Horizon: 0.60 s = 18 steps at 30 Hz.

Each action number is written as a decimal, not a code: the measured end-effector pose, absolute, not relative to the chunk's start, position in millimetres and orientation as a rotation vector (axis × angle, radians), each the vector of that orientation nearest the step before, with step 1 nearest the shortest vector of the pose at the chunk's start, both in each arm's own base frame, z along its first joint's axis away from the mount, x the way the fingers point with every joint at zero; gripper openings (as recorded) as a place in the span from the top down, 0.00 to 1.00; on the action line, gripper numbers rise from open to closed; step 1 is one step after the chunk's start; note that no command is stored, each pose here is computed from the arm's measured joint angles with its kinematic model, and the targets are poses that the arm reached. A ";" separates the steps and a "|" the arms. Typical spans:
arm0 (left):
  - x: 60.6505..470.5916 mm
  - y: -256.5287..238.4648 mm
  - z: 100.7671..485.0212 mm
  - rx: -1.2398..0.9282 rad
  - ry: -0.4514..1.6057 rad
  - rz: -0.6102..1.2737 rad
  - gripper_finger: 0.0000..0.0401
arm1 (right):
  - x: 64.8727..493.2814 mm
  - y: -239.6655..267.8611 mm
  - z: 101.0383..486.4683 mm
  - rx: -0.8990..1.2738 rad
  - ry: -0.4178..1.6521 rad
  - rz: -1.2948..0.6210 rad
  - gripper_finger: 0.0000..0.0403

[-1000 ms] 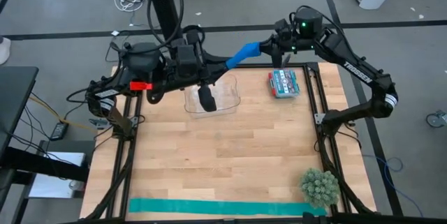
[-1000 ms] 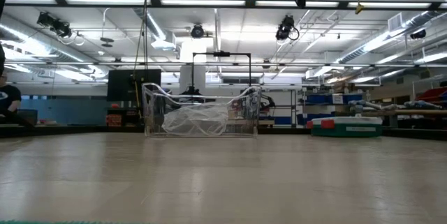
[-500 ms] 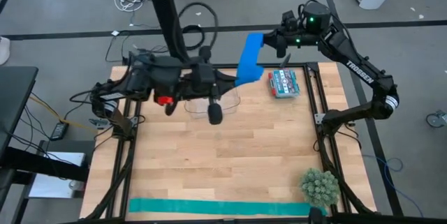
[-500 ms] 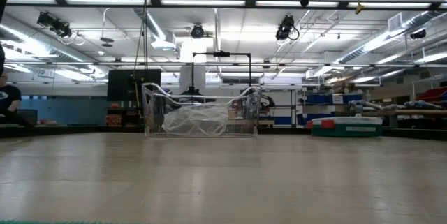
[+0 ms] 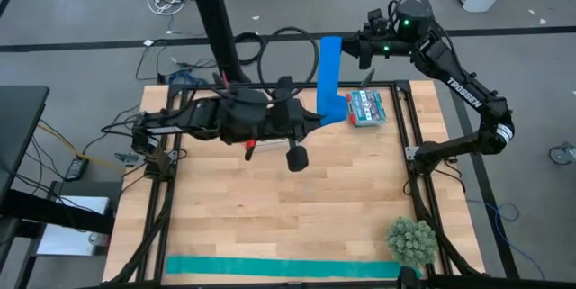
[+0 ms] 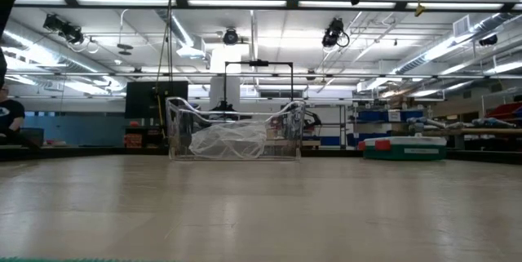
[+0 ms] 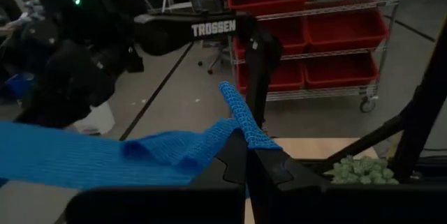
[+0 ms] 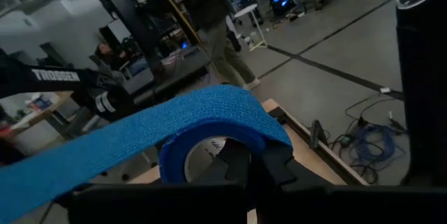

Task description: Roll bandage

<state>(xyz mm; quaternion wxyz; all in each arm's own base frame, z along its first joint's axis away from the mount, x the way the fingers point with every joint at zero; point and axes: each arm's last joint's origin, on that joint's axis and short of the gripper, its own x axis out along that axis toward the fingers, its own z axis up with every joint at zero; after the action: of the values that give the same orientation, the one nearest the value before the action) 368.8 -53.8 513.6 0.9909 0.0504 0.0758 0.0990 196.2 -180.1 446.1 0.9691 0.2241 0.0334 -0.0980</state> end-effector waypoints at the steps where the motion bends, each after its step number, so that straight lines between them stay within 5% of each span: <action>1: 369.3 -53.5 512.5 0.100 0.159 0.213 0.99 | 195.8 -180.0 446.3 0.453 0.067 -0.192 1.00; 18: 387.5 -54.9 490.7 0.116 0.245 0.233 0.99 | 185.2 -167.9 474.7 0.431 -0.101 -0.059 1.00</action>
<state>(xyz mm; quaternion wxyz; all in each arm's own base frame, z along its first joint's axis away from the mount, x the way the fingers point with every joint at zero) 387.5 -54.9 490.7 0.9841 0.0577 0.1217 0.1159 185.2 -167.9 474.7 0.9751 0.2139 -0.0503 -0.0293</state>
